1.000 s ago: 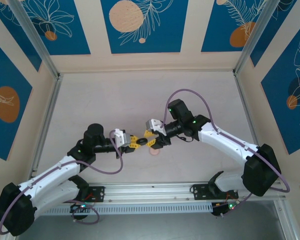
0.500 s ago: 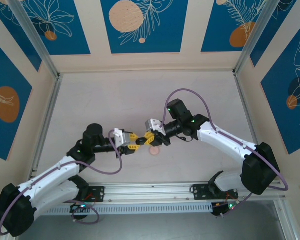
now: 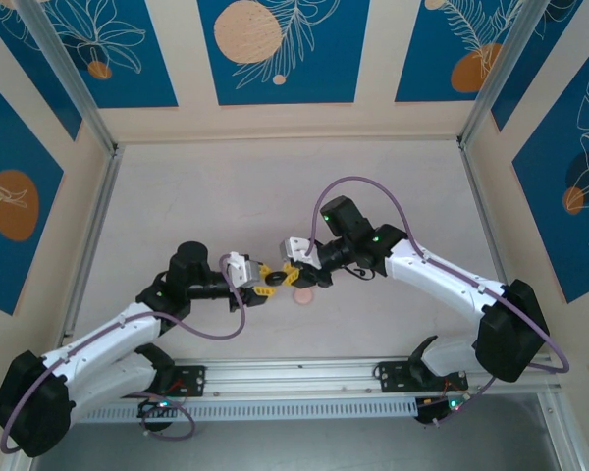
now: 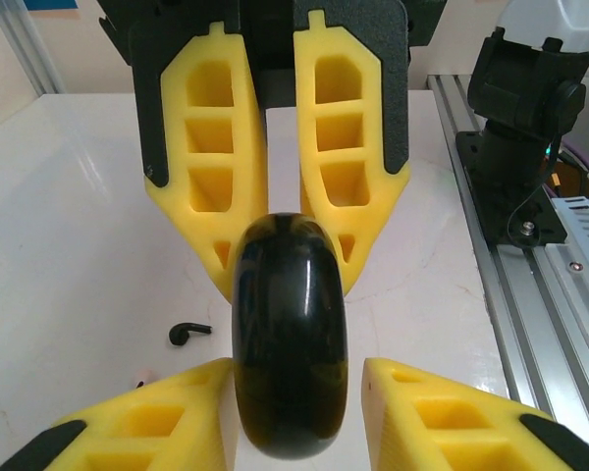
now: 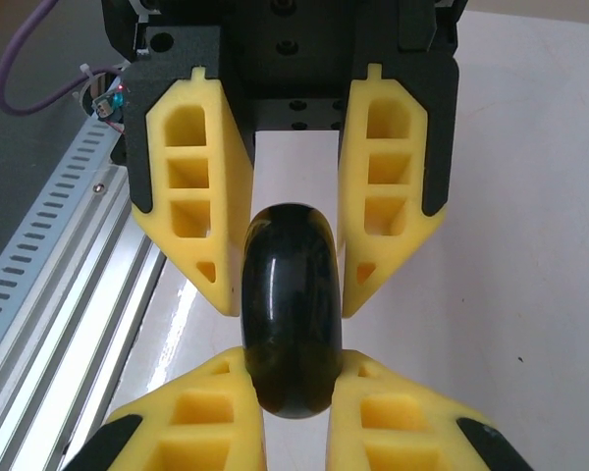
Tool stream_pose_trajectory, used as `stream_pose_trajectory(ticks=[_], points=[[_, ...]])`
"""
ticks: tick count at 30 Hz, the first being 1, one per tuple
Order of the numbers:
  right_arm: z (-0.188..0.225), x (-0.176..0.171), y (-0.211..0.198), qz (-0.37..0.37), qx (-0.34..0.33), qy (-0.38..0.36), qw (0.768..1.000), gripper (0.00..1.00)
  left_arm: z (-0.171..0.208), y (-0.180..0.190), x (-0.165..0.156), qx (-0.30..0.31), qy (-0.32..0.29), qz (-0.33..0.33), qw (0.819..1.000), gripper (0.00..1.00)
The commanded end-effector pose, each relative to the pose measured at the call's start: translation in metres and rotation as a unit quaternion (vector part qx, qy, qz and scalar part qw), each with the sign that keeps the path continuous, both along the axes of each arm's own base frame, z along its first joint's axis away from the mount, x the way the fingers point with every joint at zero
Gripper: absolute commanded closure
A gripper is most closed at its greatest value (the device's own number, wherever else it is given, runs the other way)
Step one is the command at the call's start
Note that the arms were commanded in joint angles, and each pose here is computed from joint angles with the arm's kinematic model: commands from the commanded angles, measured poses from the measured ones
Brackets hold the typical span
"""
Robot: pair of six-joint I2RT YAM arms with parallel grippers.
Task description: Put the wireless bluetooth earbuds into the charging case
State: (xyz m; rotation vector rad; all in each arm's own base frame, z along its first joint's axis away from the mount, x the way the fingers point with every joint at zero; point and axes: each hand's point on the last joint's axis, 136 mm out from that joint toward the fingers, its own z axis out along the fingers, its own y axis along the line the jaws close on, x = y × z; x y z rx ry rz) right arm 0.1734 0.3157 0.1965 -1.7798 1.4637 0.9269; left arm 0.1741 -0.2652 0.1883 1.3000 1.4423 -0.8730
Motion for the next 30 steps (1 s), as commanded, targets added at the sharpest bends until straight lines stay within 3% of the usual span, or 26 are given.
stream_pose_trajectory(ticks=[1,7,11,30], points=[[0.0128,-0.0016,0.0019,0.010,0.007,-0.017,1.000,0.92,0.0136,-0.0039,-0.0041,-0.010,-0.012,-0.017,1.000,0.65],[0.0125,-0.0031,0.0023,0.014,0.006,-0.013,1.000,0.92,0.0143,-0.0041,-0.0041,-0.011,-0.013,-0.018,1.000,0.72],[0.0108,-0.0030,0.0023,0.014,0.004,-0.012,1.000,0.92,0.0161,-0.0042,-0.0043,-0.014,-0.013,-0.018,1.000,0.67],[0.0037,-0.0022,0.0039,0.014,-0.007,-0.003,1.000,0.92,0.0181,-0.0039,-0.0040,-0.018,-0.013,-0.015,1.000,0.68]])
